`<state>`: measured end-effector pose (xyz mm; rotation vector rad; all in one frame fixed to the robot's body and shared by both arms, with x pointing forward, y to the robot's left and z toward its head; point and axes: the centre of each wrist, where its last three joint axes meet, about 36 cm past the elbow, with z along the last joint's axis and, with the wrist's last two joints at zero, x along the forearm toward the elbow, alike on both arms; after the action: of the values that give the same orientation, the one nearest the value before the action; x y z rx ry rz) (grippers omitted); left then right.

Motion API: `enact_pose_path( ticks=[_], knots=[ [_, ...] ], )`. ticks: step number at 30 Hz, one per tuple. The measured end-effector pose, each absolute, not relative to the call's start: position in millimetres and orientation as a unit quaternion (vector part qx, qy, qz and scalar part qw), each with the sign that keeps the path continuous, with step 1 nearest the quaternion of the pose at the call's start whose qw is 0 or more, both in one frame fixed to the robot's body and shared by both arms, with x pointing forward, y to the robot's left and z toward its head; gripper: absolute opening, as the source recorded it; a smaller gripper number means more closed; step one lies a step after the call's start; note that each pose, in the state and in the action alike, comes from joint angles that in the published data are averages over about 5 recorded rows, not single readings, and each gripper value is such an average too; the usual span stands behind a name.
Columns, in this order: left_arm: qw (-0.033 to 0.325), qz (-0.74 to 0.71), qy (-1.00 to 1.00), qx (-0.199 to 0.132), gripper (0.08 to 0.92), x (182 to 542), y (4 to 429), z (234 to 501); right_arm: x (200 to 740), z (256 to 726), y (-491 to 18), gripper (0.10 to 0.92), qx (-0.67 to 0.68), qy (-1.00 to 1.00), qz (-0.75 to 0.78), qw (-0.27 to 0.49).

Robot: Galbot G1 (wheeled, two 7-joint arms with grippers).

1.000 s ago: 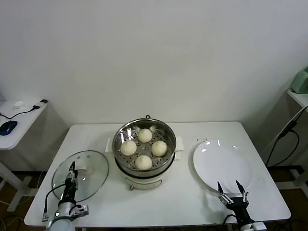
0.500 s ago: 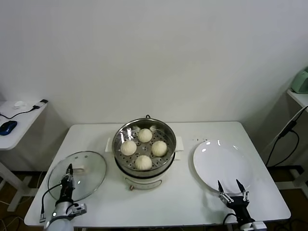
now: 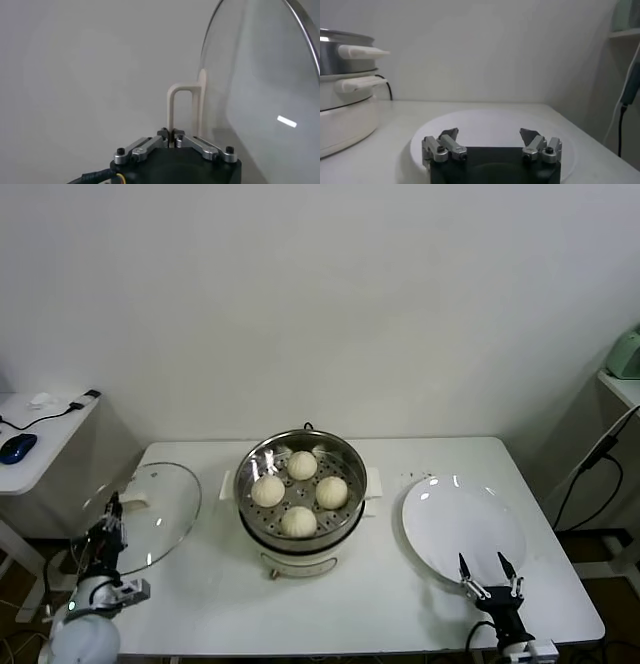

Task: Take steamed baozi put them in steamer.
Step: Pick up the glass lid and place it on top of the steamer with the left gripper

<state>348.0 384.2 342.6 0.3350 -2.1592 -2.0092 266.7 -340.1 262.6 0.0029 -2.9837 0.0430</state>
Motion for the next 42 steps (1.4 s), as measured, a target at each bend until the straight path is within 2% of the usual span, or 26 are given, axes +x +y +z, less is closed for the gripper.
enact_pose_path(
  ticks=[7,15,25,34,42],
  knots=[
    [0.061,-0.664,-0.737,0.110,0.137,361,353,406,272,271,-339,0.823,-0.003,-0.997,0.027,0.074],
    [0.030,-0.663,-0.744,0.082,0.137,367,277,446,278,278,-335,0.823,0.004,-0.997,0.039,0.067],
    [0.030,-0.661,-0.748,0.040,0.137,357,173,454,279,277,-331,0.823,0.006,-0.997,0.043,0.065],
    [0.019,-0.653,-0.756,0.033,0.137,357,105,456,274,274,-330,0.823,0.006,-0.997,0.043,0.065],
    [0.025,-0.650,-0.758,0.038,0.137,369,68,449,265,271,-333,0.823,0.002,-0.997,0.044,0.064]
  ],
)
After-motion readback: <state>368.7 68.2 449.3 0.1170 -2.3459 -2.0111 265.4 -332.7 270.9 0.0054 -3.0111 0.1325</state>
